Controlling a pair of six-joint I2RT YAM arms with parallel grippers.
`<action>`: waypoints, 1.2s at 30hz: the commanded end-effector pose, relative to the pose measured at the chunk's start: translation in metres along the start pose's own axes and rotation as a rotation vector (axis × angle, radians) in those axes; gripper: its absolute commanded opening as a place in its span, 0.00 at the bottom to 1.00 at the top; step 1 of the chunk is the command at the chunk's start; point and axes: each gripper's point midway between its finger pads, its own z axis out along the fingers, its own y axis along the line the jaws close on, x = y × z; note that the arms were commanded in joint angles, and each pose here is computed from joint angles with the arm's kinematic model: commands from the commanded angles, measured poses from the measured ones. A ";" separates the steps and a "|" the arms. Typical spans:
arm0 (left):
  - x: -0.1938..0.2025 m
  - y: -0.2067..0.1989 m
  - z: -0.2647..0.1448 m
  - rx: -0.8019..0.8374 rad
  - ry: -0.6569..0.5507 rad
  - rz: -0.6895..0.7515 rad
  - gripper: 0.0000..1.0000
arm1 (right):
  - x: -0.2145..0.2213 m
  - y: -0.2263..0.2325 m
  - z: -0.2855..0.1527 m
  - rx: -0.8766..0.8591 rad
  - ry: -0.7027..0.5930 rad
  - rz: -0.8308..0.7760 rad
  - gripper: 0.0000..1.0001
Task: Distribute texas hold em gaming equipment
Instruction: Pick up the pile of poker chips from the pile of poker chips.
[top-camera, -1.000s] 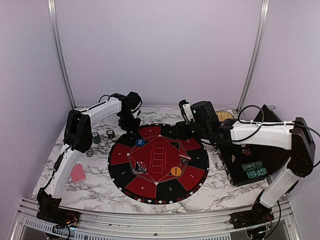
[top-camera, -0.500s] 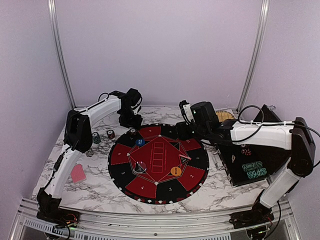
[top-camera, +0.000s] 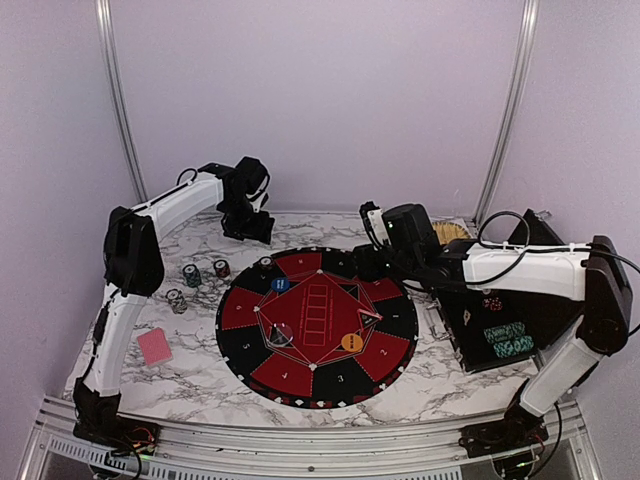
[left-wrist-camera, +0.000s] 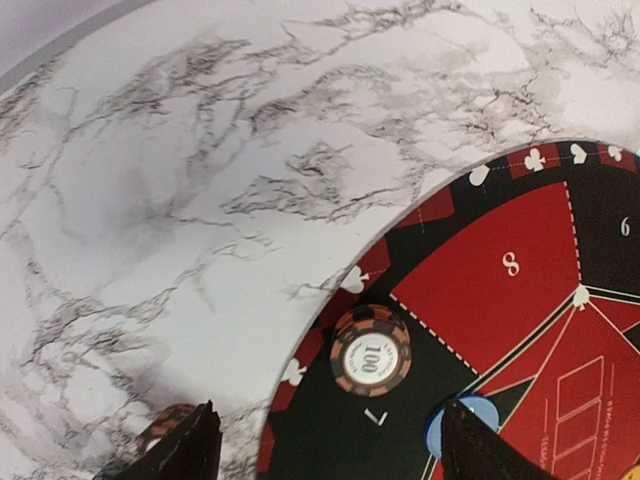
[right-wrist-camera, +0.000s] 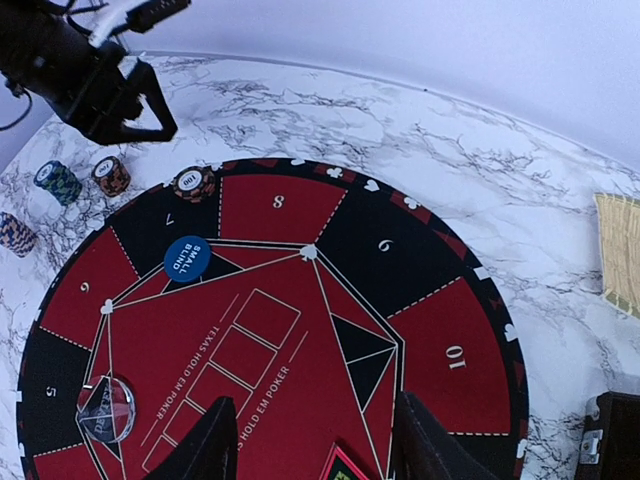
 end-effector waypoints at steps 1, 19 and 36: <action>-0.008 0.028 -0.056 -0.011 -0.064 -0.062 0.77 | -0.013 -0.004 -0.009 0.009 -0.027 0.022 0.51; 0.071 0.080 -0.021 -0.044 0.118 -0.113 0.79 | -0.013 0.004 -0.004 -0.032 -0.018 0.047 0.51; 0.074 0.086 0.016 -0.059 0.165 -0.127 0.68 | -0.011 0.001 -0.008 -0.018 -0.015 0.054 0.51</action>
